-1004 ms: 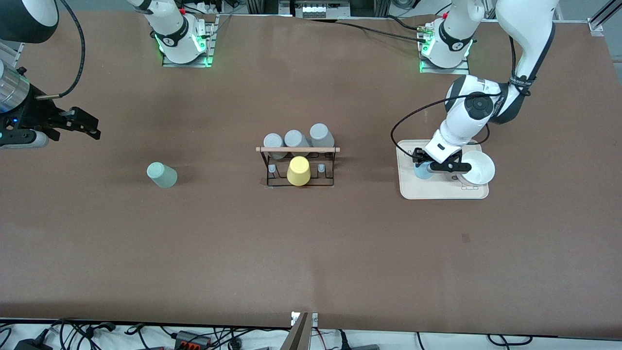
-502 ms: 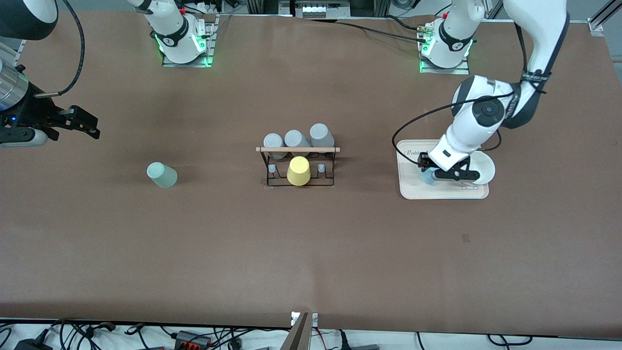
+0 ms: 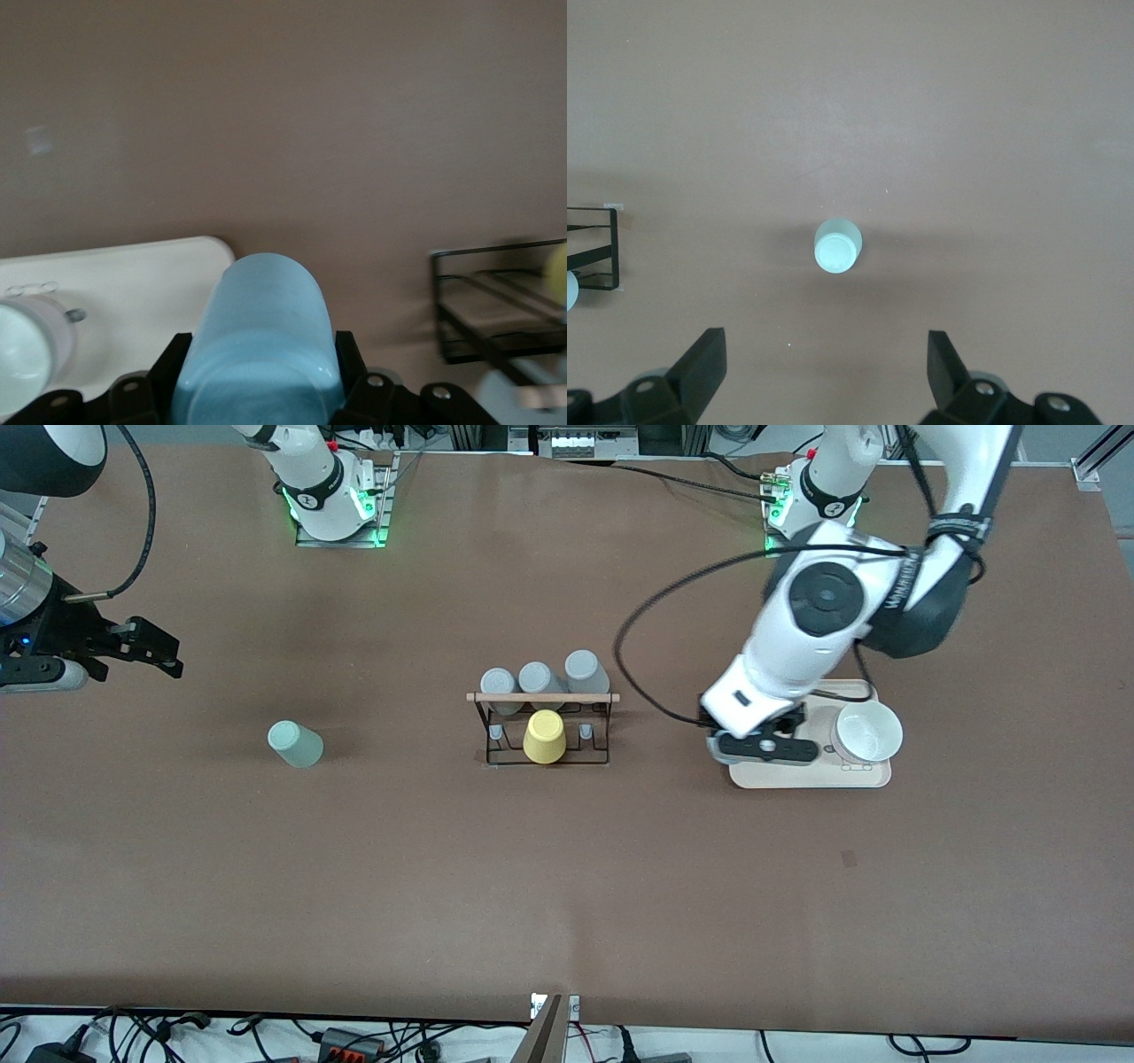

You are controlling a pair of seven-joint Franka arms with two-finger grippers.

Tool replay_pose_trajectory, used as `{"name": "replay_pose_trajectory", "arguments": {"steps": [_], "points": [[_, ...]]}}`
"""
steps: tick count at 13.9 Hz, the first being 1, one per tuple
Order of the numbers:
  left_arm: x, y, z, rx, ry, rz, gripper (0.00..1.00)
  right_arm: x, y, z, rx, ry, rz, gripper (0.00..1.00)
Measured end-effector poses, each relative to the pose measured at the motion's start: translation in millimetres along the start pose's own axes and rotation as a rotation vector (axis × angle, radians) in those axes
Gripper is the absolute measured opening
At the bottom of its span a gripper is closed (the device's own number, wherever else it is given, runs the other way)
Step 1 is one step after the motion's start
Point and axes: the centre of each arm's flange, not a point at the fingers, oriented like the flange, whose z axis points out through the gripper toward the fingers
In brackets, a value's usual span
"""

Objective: Hang scattered cups on rack with three cups
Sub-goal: 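Carry the blue cup with the left gripper to the wire rack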

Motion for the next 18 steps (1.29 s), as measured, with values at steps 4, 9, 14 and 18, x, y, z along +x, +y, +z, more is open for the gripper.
{"name": "replay_pose_trajectory", "arguments": {"steps": [4,9,14,18], "points": [[8.1,98.3,11.4,-0.077,-0.001,-0.043,0.69,0.8,-0.3,-3.9,0.0,0.008,-0.001,1.0],[0.4,145.2,43.2,-0.084,-0.032,-0.062,0.69,2.3,-0.4,-7.7,-0.001,0.017,-0.001,1.0],[-2.0,150.6,47.9,-0.082,-0.038,-0.059,0.69,2.6,-1.1,-7.9,-0.001,0.017,-0.002,1.0],[-3.5,153.2,62.0,-0.073,-0.057,-0.056,0.69,10.5,-3.9,7.5,-0.002,-0.008,-0.007,1.0]]}}
